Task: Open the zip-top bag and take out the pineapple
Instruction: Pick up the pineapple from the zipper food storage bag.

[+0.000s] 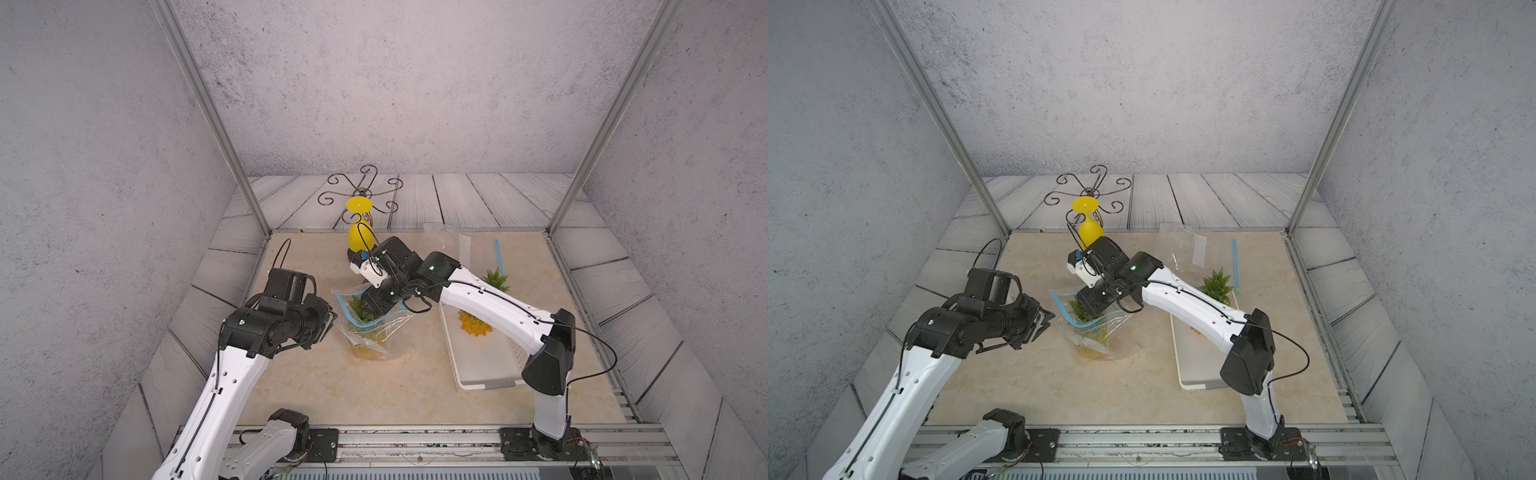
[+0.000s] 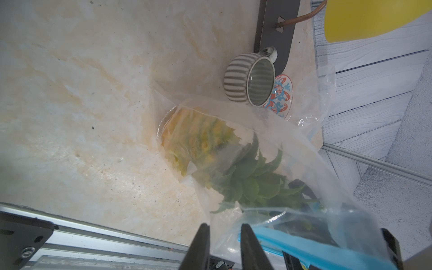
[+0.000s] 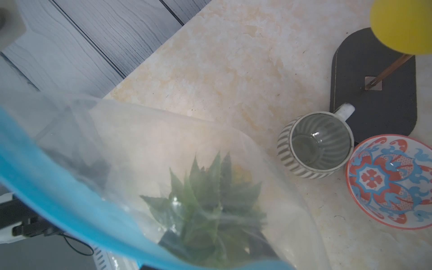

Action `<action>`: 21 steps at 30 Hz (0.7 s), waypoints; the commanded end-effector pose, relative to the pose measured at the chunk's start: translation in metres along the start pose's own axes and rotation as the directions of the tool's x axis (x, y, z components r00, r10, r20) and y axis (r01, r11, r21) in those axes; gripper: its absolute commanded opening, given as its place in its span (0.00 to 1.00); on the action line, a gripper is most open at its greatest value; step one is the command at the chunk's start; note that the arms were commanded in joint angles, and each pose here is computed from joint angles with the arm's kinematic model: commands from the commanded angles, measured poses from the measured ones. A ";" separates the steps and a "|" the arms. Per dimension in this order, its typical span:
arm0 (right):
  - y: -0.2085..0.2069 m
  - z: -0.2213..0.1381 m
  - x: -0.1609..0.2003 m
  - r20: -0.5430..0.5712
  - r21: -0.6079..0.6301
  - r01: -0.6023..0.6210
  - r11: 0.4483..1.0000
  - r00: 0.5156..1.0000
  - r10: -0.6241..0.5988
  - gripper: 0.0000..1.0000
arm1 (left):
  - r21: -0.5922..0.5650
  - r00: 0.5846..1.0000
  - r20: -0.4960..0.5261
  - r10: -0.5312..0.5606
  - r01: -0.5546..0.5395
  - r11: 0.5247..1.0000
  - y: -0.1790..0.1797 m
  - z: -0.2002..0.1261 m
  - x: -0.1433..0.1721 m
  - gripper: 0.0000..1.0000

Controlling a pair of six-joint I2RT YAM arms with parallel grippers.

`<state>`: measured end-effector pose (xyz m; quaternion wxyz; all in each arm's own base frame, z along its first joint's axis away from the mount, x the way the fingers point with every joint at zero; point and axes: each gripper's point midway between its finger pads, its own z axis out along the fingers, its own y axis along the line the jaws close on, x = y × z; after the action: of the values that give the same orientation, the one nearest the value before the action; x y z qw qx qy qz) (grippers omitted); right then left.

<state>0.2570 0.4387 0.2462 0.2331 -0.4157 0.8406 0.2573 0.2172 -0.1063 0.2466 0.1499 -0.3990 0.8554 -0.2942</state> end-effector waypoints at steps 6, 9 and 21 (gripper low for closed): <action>0.005 -0.008 0.006 -0.023 0.003 0.018 1.000 1.000 -0.018 0.47 | -0.018 1.000 0.005 0.022 -0.022 1.000 0.006 -0.003 0.002 0.26; 0.005 -0.003 0.010 -0.036 0.021 0.018 1.000 0.999 -0.018 0.53 | -0.019 1.000 0.016 0.021 -0.021 1.000 0.006 -0.006 0.001 0.26; -0.006 0.038 0.031 -0.124 0.080 0.035 0.996 0.992 -0.025 0.60 | -0.026 1.000 0.026 0.016 -0.015 1.000 0.009 -0.006 0.000 0.26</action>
<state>0.2509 0.4403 0.2270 0.2242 -0.4265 0.8485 0.2189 0.2142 -0.1022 0.2477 0.1577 -0.4007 0.8551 -0.2887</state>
